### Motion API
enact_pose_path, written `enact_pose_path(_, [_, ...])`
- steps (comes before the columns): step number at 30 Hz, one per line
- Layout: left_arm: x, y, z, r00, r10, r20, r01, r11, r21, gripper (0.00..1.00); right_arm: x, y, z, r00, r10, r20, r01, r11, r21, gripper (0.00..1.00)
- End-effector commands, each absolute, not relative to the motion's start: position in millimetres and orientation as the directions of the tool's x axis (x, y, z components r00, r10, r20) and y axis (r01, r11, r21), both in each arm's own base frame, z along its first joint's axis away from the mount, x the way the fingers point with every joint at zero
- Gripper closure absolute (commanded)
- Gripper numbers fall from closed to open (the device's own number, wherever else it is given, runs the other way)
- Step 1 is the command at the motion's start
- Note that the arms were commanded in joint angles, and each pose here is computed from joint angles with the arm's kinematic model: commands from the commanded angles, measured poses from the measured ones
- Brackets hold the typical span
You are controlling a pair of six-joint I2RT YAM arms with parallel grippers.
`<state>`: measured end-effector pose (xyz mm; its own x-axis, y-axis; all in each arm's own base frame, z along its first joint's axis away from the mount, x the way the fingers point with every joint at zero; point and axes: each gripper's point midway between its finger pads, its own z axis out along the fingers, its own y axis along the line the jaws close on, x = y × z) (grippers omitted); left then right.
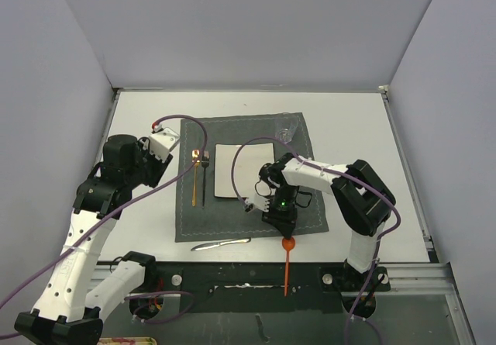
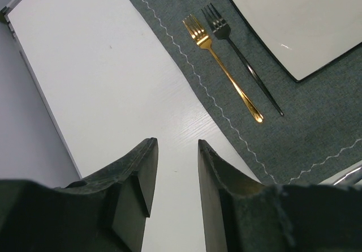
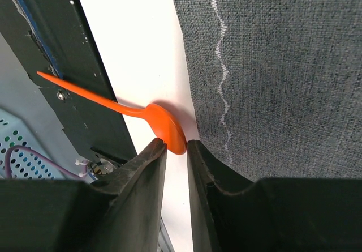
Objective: Set the dinner table for one person
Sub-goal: Pick up the spoon from the center of the board.
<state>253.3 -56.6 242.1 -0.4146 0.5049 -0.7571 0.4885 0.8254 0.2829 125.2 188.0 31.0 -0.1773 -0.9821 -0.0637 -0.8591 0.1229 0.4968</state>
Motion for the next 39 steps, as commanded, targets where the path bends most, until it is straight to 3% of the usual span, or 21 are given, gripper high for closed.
enact_pose_path(1, [260.8, -63.5, 265.5, -0.352, 0.48, -0.803, 0.485, 0.828, 0.283, 0.67, 125.3, 192.6, 34.4, -0.169, -0.984, -0.055, -0.857, 0.119, 0.501, 0.77])
enact_pose_path(30, [261.3, -69.5, 259.7, -0.35, 0.524, -0.776, 0.527, 0.796, 0.3, 0.64, 128.5, 189.4, 29.0, -0.136, -0.99, 0.041, -0.866, 0.139, 0.481, 0.79])
enact_pose_path(39, [263.0, -71.5, 260.1, -0.347, 0.536, -0.769, 0.537, 0.786, 0.306, 0.64, 126.4, 184.1, 29.5, -0.121, -0.99, 0.075, -0.872, 0.142, 0.469, 0.84])
